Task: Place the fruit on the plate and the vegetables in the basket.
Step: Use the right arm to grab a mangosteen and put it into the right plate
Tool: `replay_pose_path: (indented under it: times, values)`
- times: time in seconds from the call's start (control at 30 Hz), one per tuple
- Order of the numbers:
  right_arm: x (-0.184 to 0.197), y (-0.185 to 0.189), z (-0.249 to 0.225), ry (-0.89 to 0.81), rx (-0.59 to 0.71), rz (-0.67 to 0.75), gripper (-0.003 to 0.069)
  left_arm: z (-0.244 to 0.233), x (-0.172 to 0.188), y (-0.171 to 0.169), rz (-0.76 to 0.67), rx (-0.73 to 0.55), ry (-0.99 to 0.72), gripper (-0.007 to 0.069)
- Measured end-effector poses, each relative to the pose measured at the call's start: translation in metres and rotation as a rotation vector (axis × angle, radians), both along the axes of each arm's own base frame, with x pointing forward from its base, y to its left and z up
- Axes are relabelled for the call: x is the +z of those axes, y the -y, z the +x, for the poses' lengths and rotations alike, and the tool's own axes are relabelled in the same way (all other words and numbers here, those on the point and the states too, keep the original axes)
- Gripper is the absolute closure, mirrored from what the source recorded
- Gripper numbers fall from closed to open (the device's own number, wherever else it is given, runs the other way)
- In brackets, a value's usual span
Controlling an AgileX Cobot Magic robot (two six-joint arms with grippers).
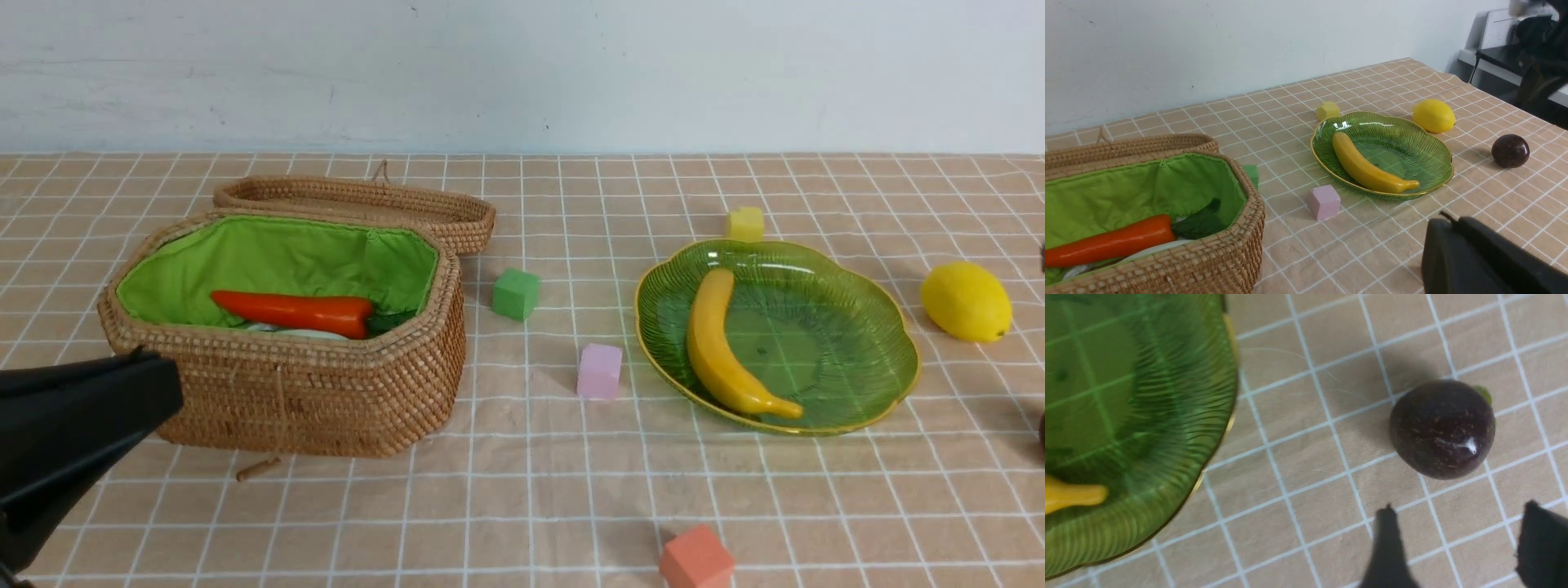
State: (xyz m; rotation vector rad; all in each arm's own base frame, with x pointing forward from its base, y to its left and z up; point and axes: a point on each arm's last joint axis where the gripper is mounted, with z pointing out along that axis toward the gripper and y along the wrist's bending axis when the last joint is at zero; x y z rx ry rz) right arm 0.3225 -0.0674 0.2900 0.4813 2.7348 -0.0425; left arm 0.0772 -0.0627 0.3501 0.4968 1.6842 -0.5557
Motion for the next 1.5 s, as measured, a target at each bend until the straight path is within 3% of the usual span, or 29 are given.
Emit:
replay_pose_path:
  times: [0.03, 0.07, 0.17, 0.77, 0.9, 1.23, 1.33, 1.5]
  values:
    - [-0.007, 0.005, 0.000, 0.001, -0.011, 0.009, 0.0123, 0.000, 0.000, 0.000, 0.000, 0.000, 0.000, 0.0623]
    - [-0.021, 0.015, 0.000, 0.003, -0.006, 0.013, 0.0037, 0.000, 0.000, 0.000, 0.000, 0.000, 0.000, 0.0623]
    - [-0.035, 0.028, 0.004, 0.004, -0.007, 0.012, -0.0013, 0.000, 0.000, 0.000, 0.000, -0.001, -0.001, 0.0623]
    - [-0.128, 0.051, 0.036, -0.121, 0.038, -0.018, 0.0011, 0.000, -0.002, 0.000, 0.008, 0.004, -0.010, 0.0623]
    - [-0.128, 0.051, 0.037, -0.111, 0.045, -0.023, 0.0086, 0.000, -0.002, 0.000, 0.008, 0.004, -0.010, 0.0624]
    - [-0.111, 0.046, 0.029, -0.126, 0.032, 0.008, 0.0086, 0.000, -0.002, 0.000, 0.008, 0.004, -0.010, 0.0624]
    - [-0.087, 0.026, 0.027, -0.072, 0.032, 0.070, 0.0086, 0.000, -0.002, 0.000, 0.008, 0.004, -0.010, 0.0624]
    - [-0.041, -0.064, 0.040, 0.186, 0.254, 0.193, 0.0086, 0.000, -0.002, 0.000, 0.008, 0.004, -0.010, 0.0624]
